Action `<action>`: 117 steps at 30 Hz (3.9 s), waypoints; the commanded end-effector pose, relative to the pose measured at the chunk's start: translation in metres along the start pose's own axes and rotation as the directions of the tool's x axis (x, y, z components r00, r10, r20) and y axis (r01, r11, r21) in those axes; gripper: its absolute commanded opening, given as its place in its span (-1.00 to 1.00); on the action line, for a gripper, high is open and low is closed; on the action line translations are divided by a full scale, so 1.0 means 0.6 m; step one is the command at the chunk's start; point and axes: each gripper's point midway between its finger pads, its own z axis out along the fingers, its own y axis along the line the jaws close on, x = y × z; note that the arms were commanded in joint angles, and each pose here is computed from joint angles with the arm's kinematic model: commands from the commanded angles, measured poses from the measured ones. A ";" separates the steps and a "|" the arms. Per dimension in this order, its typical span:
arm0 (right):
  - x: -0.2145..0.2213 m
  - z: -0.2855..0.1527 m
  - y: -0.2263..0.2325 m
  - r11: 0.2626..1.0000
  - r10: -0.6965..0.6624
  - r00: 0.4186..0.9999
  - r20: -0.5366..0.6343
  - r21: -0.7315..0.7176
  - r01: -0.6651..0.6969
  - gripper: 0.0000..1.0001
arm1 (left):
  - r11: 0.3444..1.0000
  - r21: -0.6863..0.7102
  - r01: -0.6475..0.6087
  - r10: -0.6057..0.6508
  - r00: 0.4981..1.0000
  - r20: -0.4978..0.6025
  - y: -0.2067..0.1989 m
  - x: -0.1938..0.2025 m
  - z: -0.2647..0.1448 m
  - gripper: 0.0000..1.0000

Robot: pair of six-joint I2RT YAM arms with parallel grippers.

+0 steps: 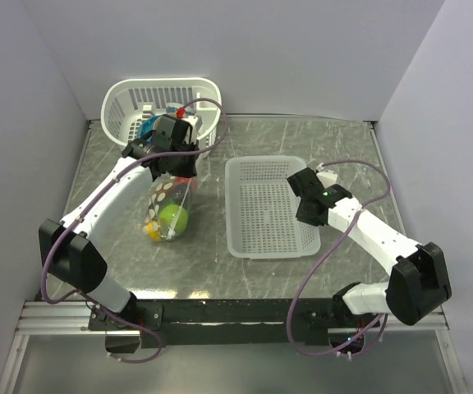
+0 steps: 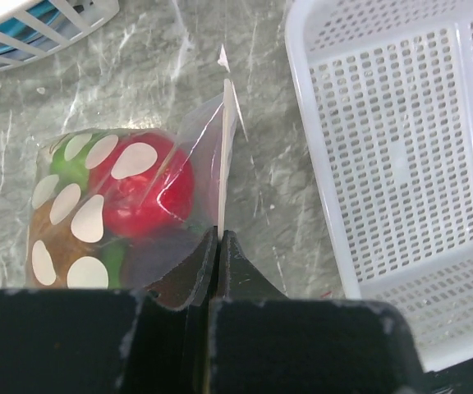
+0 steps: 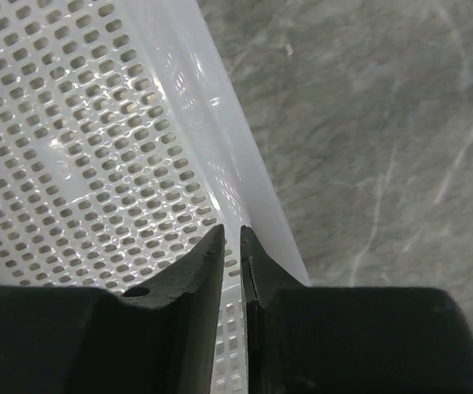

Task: Open the zip-top bag and remove the fake food

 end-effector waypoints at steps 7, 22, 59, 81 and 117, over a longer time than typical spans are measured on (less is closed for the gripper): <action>-0.107 -0.219 0.202 0.875 -0.103 0.929 0.355 -0.412 0.254 0.64 | 0.995 -0.034 0.094 -0.087 0.982 0.169 0.007 -0.077 -0.011 -0.98; 0.017 -0.376 0.506 0.396 -0.197 0.951 0.240 -0.868 0.301 0.68 | 0.998 0.029 0.047 -0.051 0.986 0.158 -0.007 -0.058 -0.010 -0.98; 0.051 -0.423 0.439 -0.061 -0.042 0.417 0.908 -0.419 0.906 0.79 | 0.382 0.639 -0.667 0.694 0.664 0.277 -0.077 0.142 -0.240 -0.99; -0.015 -0.339 0.443 0.027 -0.100 0.560 0.823 -0.560 0.828 -1.00 | 0.600 0.429 -0.676 0.601 0.734 0.315 0.021 0.062 -0.208 0.99; 0.060 -0.323 0.340 -0.033 -0.153 0.575 0.803 -0.586 0.810 -1.00 | 0.498 0.632 -0.595 -0.013 0.723 0.691 0.098 0.055 -0.105 0.99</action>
